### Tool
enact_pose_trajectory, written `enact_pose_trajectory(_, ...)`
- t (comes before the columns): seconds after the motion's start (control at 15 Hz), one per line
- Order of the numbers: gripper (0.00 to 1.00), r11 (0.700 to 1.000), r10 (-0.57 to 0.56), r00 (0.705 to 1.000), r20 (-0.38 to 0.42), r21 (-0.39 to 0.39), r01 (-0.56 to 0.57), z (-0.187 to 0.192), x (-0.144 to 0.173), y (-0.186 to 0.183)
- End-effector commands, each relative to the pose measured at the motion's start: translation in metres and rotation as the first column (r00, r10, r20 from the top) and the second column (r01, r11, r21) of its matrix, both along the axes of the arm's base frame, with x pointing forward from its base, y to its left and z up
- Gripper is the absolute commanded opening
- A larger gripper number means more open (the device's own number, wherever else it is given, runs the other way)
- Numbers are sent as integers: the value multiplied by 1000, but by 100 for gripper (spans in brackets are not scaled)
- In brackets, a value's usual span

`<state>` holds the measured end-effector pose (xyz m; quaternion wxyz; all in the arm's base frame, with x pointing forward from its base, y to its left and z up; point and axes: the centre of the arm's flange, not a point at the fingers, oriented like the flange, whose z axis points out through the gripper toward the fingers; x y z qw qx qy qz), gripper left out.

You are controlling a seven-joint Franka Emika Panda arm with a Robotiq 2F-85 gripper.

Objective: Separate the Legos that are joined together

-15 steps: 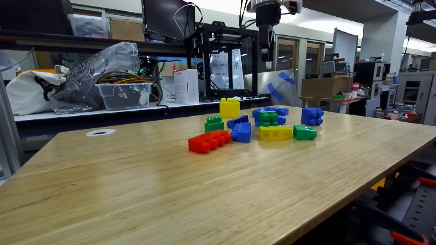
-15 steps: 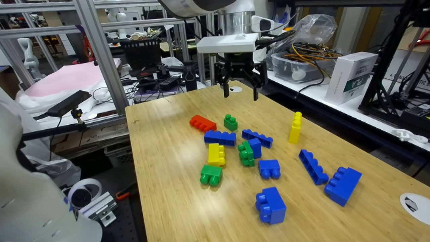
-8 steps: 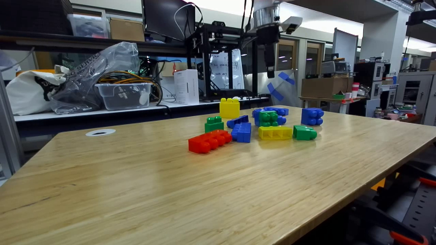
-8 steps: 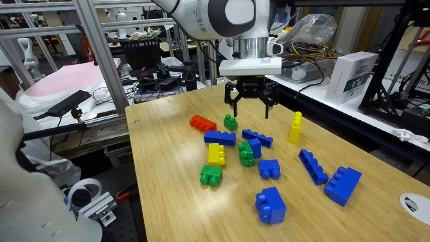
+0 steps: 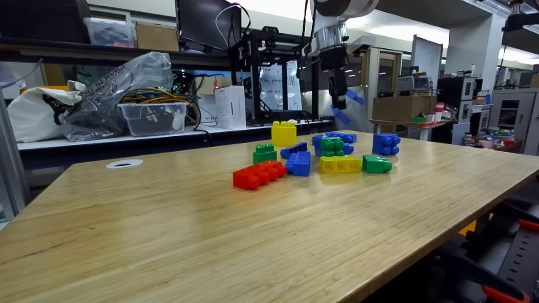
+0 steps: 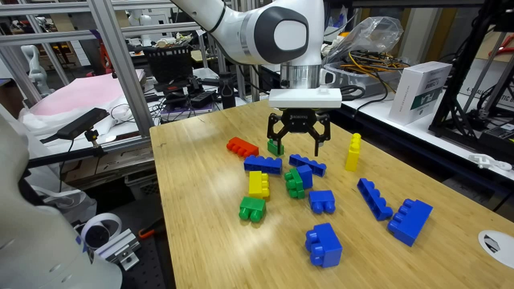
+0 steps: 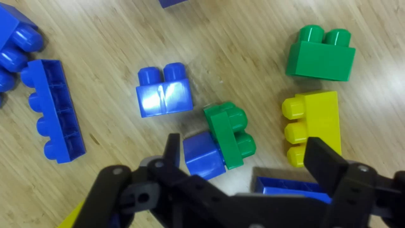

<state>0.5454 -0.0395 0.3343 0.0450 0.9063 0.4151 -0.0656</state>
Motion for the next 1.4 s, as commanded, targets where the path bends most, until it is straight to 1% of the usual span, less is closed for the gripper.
enact_pose_trajectory(0.0,100,998,64,998,-11,-14,-64,-17,-5,-8)
enact_pose_trajectory(0.2,100,993,119,993,-18,-5,-119,-30,-5,-10)
enact_pose_trajectory(0.6,100,979,205,978,30,14,-206,-50,-4,-14)
enact_pose_trajectory(0.67,100,980,195,980,35,18,-196,-50,-5,-16)
enact_pose_trajectory(0.73,100,985,172,985,10,12,-172,-46,-2,-11)
enact_pose_trajectory(1.33,100,985,172,985,16,12,-173,-47,-2,-12)
